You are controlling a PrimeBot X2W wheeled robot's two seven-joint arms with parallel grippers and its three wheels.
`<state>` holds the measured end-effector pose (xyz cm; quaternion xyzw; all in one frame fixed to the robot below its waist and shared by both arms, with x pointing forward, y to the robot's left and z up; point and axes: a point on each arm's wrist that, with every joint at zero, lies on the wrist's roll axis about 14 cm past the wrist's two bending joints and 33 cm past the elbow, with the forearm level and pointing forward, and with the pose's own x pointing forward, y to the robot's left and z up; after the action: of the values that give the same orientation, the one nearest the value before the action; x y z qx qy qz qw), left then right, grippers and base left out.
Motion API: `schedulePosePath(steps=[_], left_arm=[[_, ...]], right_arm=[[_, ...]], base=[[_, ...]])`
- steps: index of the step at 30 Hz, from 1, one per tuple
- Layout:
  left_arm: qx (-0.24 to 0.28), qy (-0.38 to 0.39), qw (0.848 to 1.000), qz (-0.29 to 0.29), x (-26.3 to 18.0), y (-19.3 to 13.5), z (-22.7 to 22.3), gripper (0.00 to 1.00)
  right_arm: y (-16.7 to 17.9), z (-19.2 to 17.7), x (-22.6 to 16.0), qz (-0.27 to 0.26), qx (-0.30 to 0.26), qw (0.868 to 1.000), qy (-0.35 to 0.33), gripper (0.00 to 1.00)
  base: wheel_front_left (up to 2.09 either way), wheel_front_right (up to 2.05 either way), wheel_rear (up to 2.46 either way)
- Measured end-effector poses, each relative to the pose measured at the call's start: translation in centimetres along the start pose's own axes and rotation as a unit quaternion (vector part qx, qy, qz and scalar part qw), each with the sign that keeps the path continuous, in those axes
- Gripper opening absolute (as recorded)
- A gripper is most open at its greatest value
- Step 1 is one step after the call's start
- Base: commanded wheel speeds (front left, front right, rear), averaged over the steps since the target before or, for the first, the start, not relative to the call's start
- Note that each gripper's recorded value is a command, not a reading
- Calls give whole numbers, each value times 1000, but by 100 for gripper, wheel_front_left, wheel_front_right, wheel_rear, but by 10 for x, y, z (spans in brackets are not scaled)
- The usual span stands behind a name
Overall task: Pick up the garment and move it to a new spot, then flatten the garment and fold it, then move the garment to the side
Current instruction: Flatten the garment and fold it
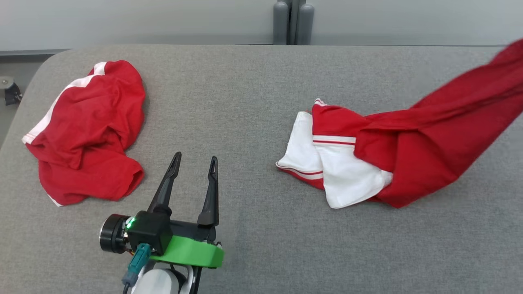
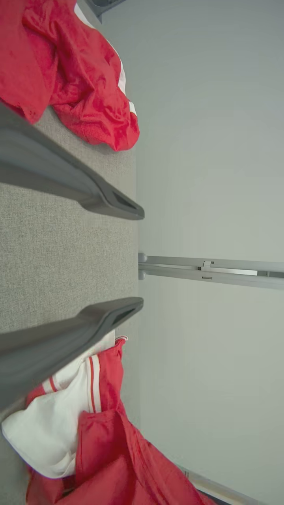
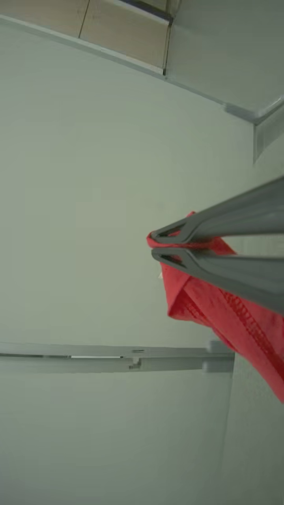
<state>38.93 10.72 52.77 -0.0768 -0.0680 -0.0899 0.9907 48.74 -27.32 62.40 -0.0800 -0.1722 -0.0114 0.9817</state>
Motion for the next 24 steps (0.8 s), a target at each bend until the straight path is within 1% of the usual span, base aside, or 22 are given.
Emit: schedulePosePath(steps=[1, 2, 3, 5, 7, 9, 11, 14, 16, 18, 20, 22, 24], left_arm=[[0, 2, 1000, -5, 2, -2, -2, 100], [0, 4, 1000, -9, 5, -4, -4, 100], [0, 6, 1000, -12, 7, -6, -6, 100], [-1, 9, 1000, -19, 12, -9, -10, 100], [-2, 11, 1000, -24, 17, -11, -12, 100], [-3, 14, 999, -29, 20, -14, -16, 100], [-4, 17, 999, -34, 24, -16, -19, 100], [-7, 22, 999, -42, 26, -21, -23, 100], [-8, 21, 999, -45, 27, -23, -23, 100], [-9, 17, 999, -47, 28, -25, -20, 100], [-16, 10, 999, -43, 28, -24, -15, 100], [-17, 5, 999, -42, 27, -24, -10, 100], [-17, -1, 999, -40, 27, -23, -6, 100]], right_arm=[[-16, -17, -9, -22, -3, 999, 30, 0], [-31, -32, -17, -42, -3, 998, 55, 18], [-45, -42, -25, -61, -9, 995, 73, 100], [-75, -66, -44, -100, -30, 987, 120, 100], [-89, -81, -58, -128, -27, 981, 144, 100], [-87, -92, -66, -134, -25, 978, 160, 100], [-82, -96, -69, -132, -26, 977, 164, 100], [-76, -85, -63, -127, -26, 982, 139, 100], [-54, -72, -52, -100, -18, 989, 111, 100], [-25, -58, -43, -60, -5, 995, 85, 100], [8, -33, -35, -14, 12, 999, 41, 100], [40, -17, -37, 30, 25, 999, 18, 100], [72, -8, -45, 77, 38, 996, 7, 100]], base=[[0, 0, 0], [0, 0, 0], [0, 0, 0], [0, 0, 0], [0, 0, 0], [0, 0, 0], [0, 0, 0], [0, 0, 0], [0, 0, 0], [0, 0, 0], [0, 0, 0], [0, 0, 0], [0, 0, 0]])
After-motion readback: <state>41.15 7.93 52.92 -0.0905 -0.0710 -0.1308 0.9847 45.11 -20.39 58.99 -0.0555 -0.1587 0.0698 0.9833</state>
